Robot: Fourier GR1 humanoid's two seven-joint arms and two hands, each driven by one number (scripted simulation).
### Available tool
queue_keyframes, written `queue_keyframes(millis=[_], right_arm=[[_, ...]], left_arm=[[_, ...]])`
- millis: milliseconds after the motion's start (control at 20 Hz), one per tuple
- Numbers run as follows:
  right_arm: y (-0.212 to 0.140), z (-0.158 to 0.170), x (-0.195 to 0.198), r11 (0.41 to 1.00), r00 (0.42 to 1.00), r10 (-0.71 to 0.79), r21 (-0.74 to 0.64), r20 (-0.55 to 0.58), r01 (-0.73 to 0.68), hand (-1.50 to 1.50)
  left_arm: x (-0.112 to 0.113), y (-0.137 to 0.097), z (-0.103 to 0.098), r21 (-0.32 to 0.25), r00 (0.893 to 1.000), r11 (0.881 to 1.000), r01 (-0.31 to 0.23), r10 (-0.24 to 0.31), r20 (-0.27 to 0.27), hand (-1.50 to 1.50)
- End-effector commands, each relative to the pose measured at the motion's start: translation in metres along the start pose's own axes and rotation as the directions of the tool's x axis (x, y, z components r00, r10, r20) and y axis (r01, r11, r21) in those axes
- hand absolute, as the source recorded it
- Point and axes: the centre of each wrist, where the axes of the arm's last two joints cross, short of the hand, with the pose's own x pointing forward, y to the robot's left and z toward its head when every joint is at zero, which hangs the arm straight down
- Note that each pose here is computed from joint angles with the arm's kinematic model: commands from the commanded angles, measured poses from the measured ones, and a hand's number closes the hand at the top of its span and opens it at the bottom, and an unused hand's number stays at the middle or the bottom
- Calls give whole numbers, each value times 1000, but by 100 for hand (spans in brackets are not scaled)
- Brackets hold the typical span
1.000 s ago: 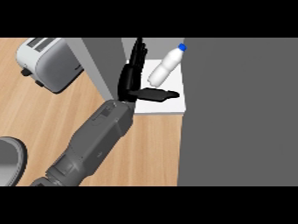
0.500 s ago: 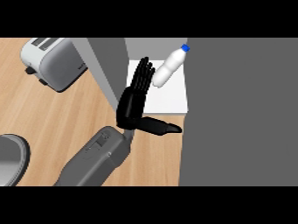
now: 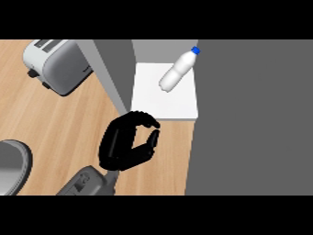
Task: Pick up the bottled water, place it into the cabinet and close the cabinet
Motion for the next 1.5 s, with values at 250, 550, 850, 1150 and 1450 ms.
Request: queue_keyframes(millis=[250,550,850,1150,1450], right_arm=[[13,-11,49,956,992,113,266,57,-124,150],[25,-14,47,927,997,57,368,49,-71,150],[37,-23,51,866,997,13,497,71,-47,150],[44,-32,50,805,997,21,590,80,-64,150],[65,-36,38,839,985,-173,527,24,134,150]], left_arm=[[36,39,56,86,999,996,32,-35,28,-150],[73,60,75,151,999,989,-7,0,50,-150],[95,89,96,196,999,980,-29,23,35,-150],[109,100,107,192,999,981,-35,28,38,-150],[126,118,115,188,999,982,-6,-3,52,-150]])
